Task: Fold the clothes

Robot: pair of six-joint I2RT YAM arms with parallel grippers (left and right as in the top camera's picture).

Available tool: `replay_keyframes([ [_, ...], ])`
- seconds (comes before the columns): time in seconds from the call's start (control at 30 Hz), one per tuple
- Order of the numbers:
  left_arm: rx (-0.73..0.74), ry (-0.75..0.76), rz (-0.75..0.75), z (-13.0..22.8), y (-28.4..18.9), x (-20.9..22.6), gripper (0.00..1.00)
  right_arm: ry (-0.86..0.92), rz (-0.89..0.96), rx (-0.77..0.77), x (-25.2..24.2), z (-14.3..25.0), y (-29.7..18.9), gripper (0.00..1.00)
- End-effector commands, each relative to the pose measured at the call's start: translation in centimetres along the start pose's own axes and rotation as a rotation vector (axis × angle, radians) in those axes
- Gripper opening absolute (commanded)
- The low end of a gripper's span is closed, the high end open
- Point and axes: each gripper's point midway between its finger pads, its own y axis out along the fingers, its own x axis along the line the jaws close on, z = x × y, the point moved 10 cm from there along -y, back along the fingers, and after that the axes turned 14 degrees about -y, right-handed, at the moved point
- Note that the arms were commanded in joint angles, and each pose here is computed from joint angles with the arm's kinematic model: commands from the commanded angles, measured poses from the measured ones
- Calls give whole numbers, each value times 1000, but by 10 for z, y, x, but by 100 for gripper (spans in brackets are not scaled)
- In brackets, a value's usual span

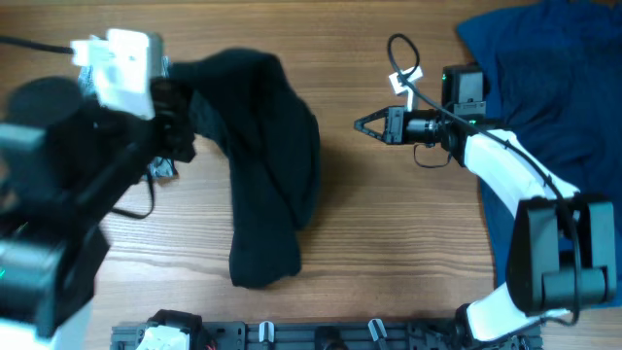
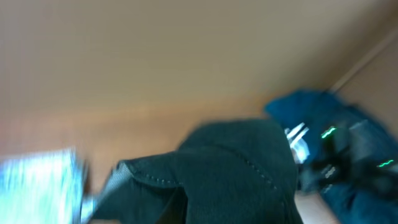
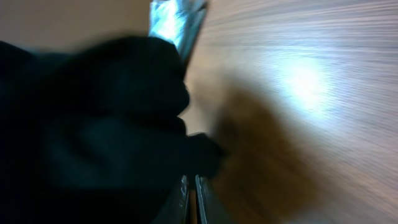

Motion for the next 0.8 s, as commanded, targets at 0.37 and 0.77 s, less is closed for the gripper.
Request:
replay_keyframes([
  [0.37, -103, 155, 328, -29, -42, -38, 4, -497, -148, -223, 134, -58, -25, 72],
  [0.77, -184, 141, 846, -76, 61, -115, 4, -44, 559, -288, 39, -44, -93, 66],
])
